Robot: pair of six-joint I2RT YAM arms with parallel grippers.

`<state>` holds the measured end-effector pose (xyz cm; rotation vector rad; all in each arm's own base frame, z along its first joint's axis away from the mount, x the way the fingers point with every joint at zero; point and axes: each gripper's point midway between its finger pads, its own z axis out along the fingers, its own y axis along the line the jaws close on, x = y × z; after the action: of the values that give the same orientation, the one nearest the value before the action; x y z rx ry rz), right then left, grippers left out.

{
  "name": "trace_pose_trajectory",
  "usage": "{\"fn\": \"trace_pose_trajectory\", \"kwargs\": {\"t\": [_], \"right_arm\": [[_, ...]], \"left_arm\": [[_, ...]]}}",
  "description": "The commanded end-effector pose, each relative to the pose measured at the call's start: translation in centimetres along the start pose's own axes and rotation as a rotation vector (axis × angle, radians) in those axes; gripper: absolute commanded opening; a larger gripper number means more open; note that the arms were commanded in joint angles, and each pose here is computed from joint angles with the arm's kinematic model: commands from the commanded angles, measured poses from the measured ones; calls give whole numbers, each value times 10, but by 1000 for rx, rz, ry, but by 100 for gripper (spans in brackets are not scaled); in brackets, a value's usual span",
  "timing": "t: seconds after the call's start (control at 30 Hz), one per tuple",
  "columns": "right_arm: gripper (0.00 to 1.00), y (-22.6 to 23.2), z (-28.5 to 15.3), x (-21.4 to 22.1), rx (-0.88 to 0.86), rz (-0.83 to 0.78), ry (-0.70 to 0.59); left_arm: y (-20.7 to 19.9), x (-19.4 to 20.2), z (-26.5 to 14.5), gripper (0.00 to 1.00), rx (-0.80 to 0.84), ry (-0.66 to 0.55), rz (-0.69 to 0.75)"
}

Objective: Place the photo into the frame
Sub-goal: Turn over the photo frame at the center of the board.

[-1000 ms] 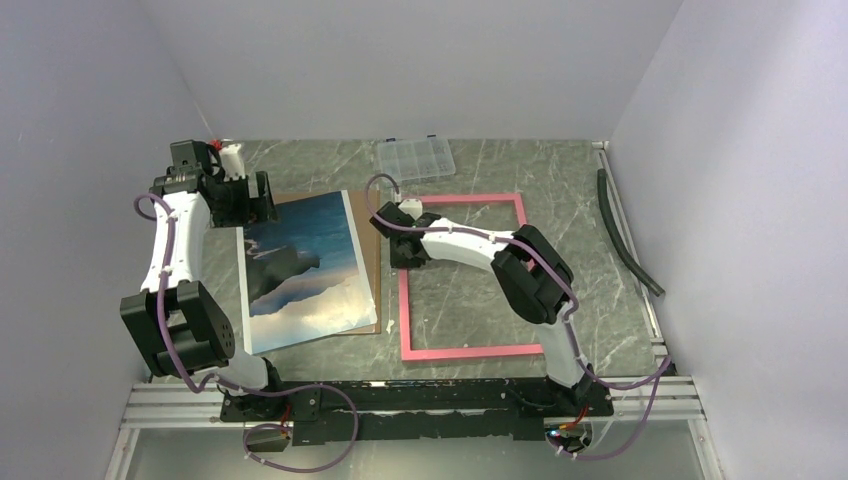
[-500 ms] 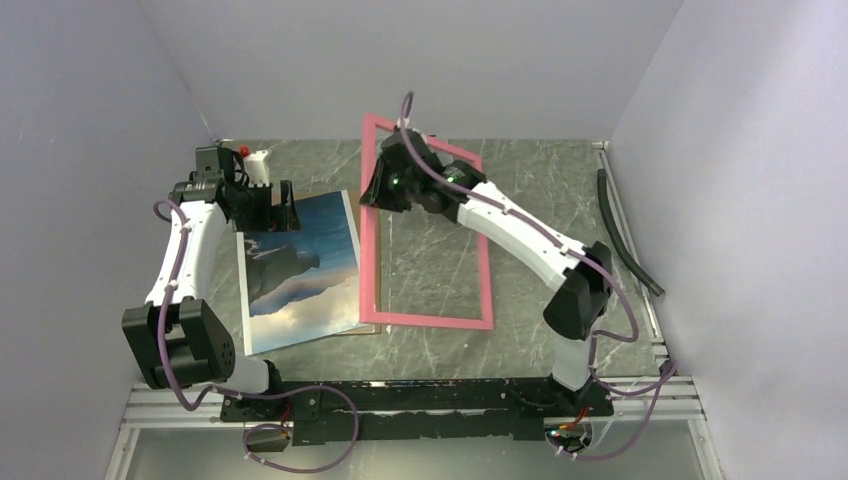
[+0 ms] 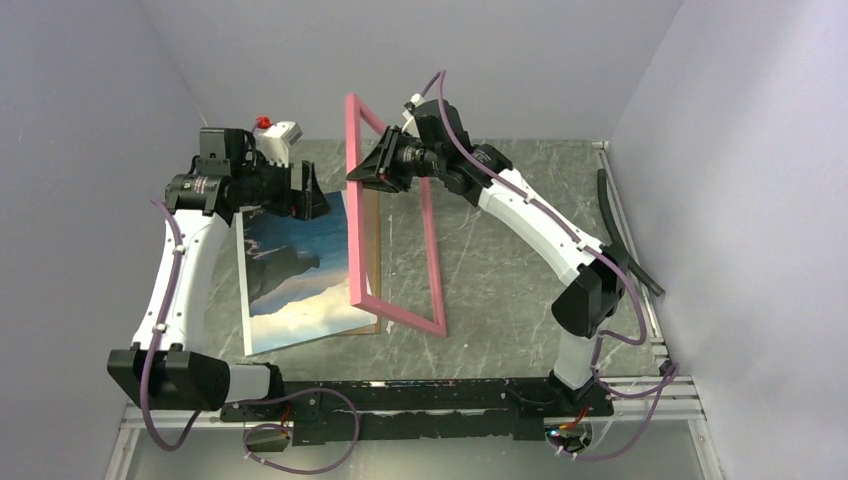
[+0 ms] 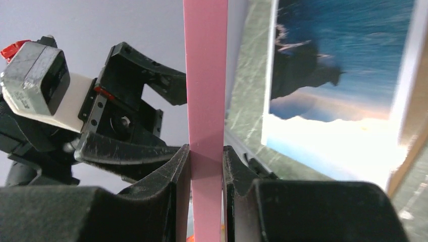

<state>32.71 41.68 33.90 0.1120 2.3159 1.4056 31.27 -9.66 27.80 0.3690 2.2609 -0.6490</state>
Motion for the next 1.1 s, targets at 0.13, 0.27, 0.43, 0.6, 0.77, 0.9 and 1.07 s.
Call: {"fn": "trace_pose_trajectory", "kwargs": {"t": [0.13, 0.27, 0.43, 0.6, 0.77, 0.9, 1.07], "right_arm": [[0, 67, -36, 16, -322, 68, 83], [0, 48, -44, 8, -327, 116, 64], [15, 21, -49, 4, -313, 152, 81], [45, 6, -60, 5, -267, 125, 95], [63, -3, -83, 2, -218, 62, 76], [78, -12, -97, 4, -188, 37, 75], [100, -21, -117, 13, -124, -37, 89]], "left_arm": [[-50, -19, -12, 93, 94, -43, 41], [-61, -22, -10, 93, 106, -49, 47], [-79, -30, 0, 92, 126, -51, 78], [-95, -39, 21, 91, 122, -49, 122], [-101, -46, 48, 90, 113, -26, 139], [-108, -49, 65, 89, 117, -17, 132], [-119, -55, 80, 89, 128, -18, 153]]}}
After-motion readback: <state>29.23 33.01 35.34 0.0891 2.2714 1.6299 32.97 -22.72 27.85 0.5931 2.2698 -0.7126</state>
